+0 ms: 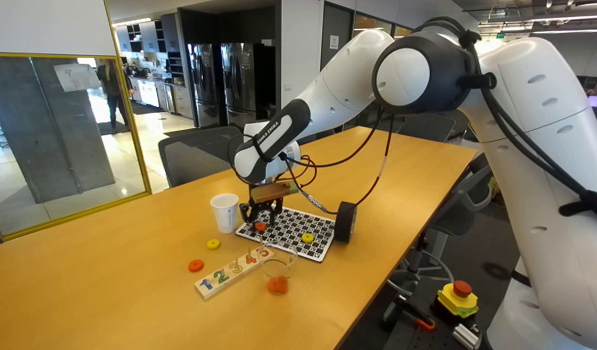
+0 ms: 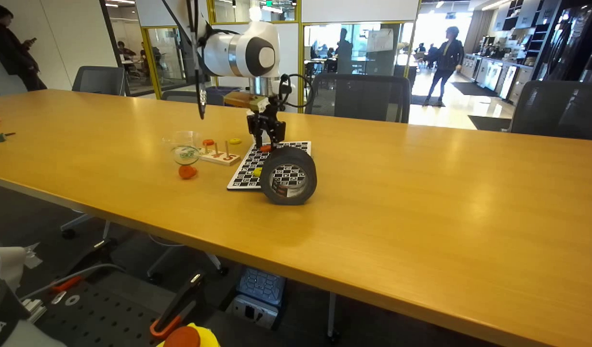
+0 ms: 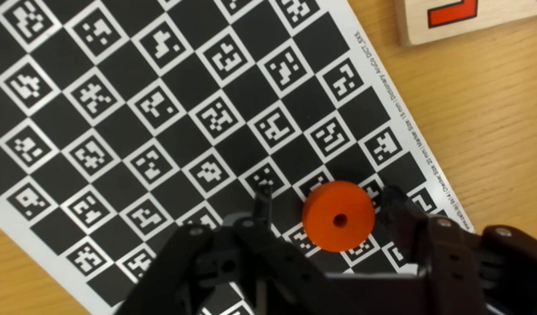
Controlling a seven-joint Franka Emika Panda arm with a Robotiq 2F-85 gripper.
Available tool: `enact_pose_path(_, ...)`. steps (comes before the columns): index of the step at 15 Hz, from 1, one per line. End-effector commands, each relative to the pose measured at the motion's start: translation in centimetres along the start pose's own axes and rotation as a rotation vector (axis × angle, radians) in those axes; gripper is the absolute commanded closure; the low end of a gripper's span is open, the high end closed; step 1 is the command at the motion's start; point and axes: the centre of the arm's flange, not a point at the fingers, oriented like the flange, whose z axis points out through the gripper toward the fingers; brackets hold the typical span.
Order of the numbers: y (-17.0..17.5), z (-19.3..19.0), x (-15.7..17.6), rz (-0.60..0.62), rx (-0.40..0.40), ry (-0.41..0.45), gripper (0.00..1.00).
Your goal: Put the orange circle into the transparent cup and put the yellow circle into the white cup.
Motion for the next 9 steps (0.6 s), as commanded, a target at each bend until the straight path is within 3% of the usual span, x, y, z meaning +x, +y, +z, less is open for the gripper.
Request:
enact_pose_path(1, 0.0, -0.4, 1.2, 0.005, 0.012, -0.001, 0.64)
enact_pose_path(3, 0.1, -0.7, 1.2, 0.021, -0.003, 0.001, 0.8)
enact_pose_path(6, 0.3, -1.8, 0.6, 0.048, -0.019, -0.009, 0.81)
enact_pose_path(9, 0.4, -4.4, -2.5, 0.079, -0.04, 0.014, 0.81)
